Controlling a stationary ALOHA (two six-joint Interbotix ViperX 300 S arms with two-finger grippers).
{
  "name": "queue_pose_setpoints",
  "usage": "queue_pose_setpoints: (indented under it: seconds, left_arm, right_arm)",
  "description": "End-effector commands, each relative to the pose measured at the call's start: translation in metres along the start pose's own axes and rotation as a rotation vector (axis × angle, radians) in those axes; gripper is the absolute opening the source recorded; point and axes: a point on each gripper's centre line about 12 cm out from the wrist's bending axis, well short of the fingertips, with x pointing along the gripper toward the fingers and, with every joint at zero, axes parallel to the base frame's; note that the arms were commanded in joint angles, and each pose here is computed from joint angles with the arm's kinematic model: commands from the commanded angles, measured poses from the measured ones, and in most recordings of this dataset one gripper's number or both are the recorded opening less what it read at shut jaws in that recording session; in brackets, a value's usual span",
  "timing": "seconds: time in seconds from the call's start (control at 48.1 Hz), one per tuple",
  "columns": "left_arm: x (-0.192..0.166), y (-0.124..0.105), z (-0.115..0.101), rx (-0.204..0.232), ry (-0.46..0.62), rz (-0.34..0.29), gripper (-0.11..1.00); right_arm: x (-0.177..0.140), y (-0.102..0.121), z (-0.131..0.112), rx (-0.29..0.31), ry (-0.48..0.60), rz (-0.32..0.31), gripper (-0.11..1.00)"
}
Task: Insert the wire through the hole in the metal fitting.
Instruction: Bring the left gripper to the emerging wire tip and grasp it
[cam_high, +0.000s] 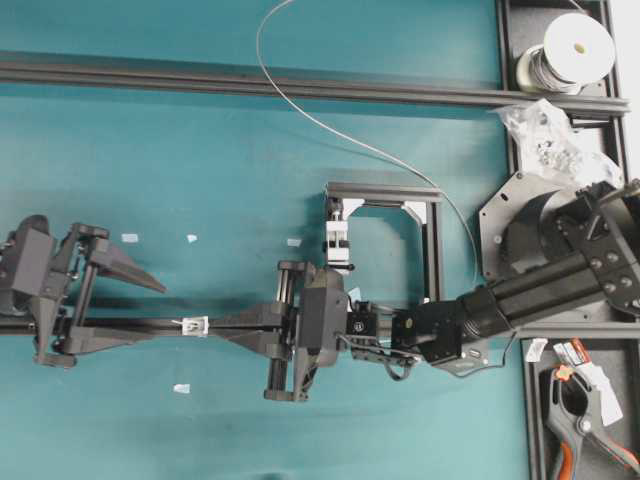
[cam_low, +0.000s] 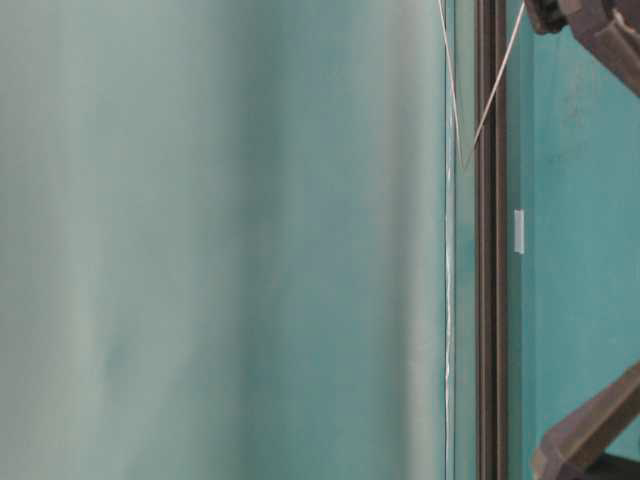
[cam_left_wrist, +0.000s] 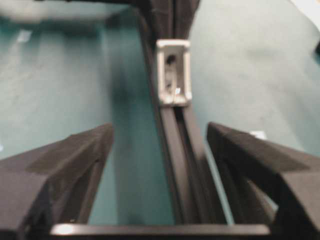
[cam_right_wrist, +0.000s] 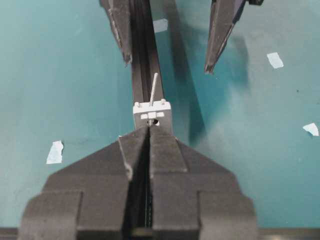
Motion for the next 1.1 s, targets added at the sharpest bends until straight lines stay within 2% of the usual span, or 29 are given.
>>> queue_pose_setpoints:
  seconds: [0.0,0.499,1.081]
  left_arm:
    - [0.004,0.000,0.005,0.016,-0.017,0.000,0.88]
    - [0.014,-0.001,0.012,0.019,-0.040,-0.003,0.87]
    - [0.023,0.000,0.026,0.016,-0.056,0.003,0.48]
  right_arm:
    - [0.002,0.004,0.010,0.011,-0.034,0.011,0.00]
    - [0.002,0.005,0.010,0.010,-0.034,0.012,0.00]
    - [0.001,0.003,0.009,0.008,-0.030,0.009,0.00]
